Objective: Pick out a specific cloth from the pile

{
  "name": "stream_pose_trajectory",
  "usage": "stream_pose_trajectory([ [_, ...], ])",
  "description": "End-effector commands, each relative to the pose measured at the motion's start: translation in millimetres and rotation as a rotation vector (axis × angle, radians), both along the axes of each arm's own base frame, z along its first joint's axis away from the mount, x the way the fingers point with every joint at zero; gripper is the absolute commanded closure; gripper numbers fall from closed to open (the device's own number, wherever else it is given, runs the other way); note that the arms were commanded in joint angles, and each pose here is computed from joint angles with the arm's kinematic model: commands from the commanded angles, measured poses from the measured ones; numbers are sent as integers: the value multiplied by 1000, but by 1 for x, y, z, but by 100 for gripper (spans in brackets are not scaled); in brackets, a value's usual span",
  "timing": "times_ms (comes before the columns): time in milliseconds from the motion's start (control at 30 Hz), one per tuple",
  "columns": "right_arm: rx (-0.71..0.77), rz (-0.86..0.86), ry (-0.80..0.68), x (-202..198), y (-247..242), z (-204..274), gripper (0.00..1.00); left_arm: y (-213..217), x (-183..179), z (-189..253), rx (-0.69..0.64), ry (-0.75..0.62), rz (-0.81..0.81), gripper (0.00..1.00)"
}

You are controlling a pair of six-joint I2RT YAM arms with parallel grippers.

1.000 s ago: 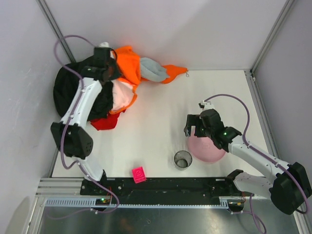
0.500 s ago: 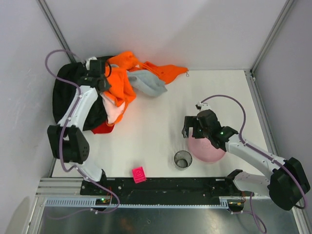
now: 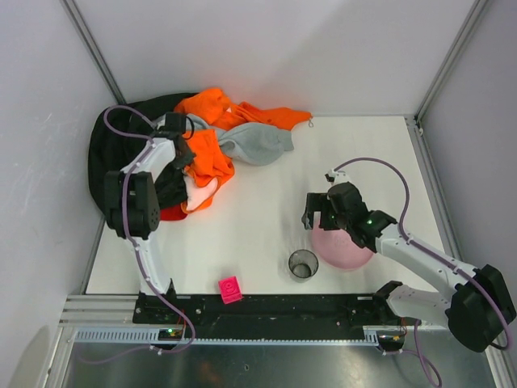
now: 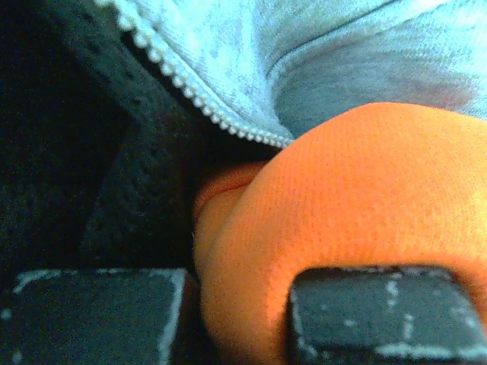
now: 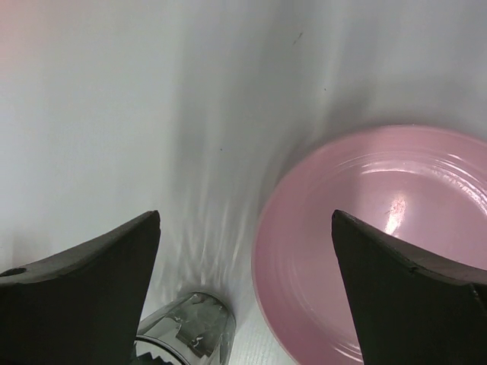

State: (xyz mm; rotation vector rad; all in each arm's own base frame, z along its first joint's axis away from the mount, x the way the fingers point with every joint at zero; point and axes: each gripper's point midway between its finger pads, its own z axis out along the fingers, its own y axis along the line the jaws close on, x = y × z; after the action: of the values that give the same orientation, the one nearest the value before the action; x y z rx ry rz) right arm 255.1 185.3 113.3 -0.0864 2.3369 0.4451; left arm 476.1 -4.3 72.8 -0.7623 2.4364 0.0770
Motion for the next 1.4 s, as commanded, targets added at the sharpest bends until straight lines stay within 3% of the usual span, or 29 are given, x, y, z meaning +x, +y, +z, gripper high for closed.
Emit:
stream_pose_trajectory([
  [0,16,-18,-32,0,-2,11,1,12,-40,-75,-38,202,62,84],
  [67,18,-18,-35,0,-2,13,1,9,-38,-57,-47,163,42,78],
  [233,41,-11,-39,-1,1,16,1,0,-31,23,-79,-14,-27,27],
  [300,50,-8,-41,-2,3,18,1,-6,-34,53,-104,-81,-55,12],
  [400,59,-5,-43,-4,5,21,1,-14,-44,91,-132,-165,-109,3],
  [600,64,-7,-46,-10,4,25,1,-32,-86,148,-200,-306,-199,0],
  [867,59,-9,-45,-18,4,26,1,-31,-139,158,-191,-343,-214,0],
  [1067,65,-6,-40,-22,6,23,1,-7,-158,138,-61,-255,-176,0],
  [1367,58,-4,-26,-22,7,17,1,0,-155,93,62,-59,-213,0],
])
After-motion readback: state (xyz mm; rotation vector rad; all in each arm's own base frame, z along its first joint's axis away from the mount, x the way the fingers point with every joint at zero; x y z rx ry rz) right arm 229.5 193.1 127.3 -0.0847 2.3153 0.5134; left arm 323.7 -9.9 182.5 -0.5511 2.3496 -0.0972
